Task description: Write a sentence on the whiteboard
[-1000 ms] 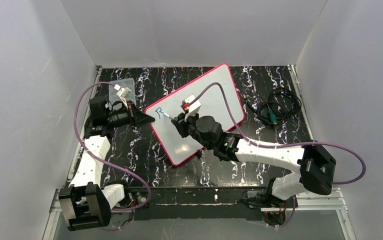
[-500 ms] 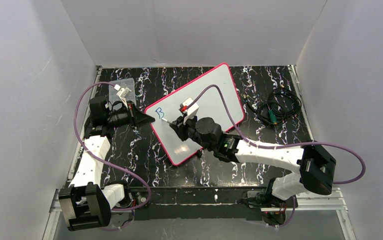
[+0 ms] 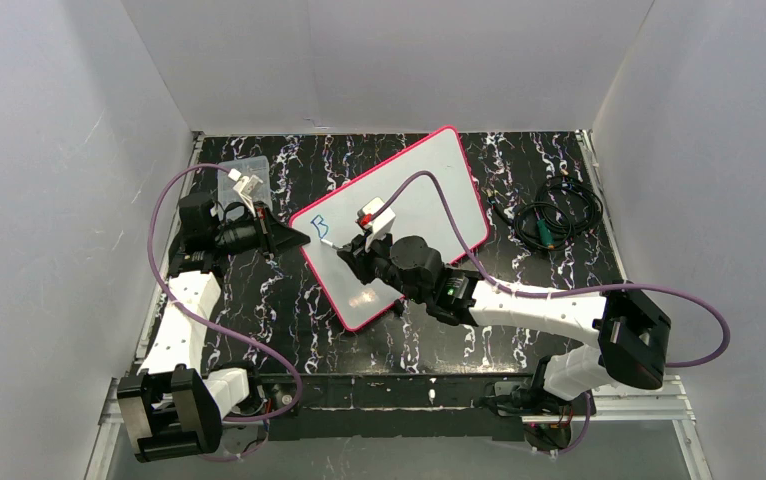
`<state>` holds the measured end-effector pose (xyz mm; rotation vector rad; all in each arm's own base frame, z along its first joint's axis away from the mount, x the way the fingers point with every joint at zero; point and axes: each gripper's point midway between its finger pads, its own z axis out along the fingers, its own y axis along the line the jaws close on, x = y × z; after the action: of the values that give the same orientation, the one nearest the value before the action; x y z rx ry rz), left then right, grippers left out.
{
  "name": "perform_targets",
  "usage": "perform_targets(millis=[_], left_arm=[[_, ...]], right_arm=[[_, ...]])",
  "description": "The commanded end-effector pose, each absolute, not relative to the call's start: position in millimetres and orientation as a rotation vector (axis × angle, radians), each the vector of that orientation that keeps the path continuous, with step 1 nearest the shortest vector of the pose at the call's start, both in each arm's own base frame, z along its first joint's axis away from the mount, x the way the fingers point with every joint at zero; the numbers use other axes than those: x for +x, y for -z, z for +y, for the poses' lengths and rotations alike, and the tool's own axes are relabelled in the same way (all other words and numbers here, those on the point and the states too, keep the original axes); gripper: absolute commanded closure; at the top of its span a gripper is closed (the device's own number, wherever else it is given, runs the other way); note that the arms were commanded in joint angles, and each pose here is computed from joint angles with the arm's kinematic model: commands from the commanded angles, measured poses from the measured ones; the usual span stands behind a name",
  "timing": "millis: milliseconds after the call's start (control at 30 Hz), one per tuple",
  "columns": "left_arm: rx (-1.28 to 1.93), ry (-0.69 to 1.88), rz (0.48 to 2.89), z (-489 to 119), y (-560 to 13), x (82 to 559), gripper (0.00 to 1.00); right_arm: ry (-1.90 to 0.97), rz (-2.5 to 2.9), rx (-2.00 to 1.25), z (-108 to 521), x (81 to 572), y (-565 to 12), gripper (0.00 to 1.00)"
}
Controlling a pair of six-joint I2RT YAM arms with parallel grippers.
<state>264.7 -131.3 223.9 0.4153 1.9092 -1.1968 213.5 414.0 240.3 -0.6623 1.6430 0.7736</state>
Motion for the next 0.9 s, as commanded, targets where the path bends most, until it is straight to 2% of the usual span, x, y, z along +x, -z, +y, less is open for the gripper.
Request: perform_targets(millis=[0, 433, 867], left_arm=[[0.488, 1.156, 1.853, -131, -237, 263, 1.00], [0.484, 1.152, 1.860, -131, -236, 263, 1.00], [0.487, 1.153, 1.857, -131, -237, 262, 1.00]], right_arm=[[-0.812, 1.593, -0.652, 418, 210, -258, 0.99], [-0.756, 1.560, -0.601, 389, 212, -285, 0.99], [-0.731, 1.536, -0.577, 396, 224, -288, 0.99]])
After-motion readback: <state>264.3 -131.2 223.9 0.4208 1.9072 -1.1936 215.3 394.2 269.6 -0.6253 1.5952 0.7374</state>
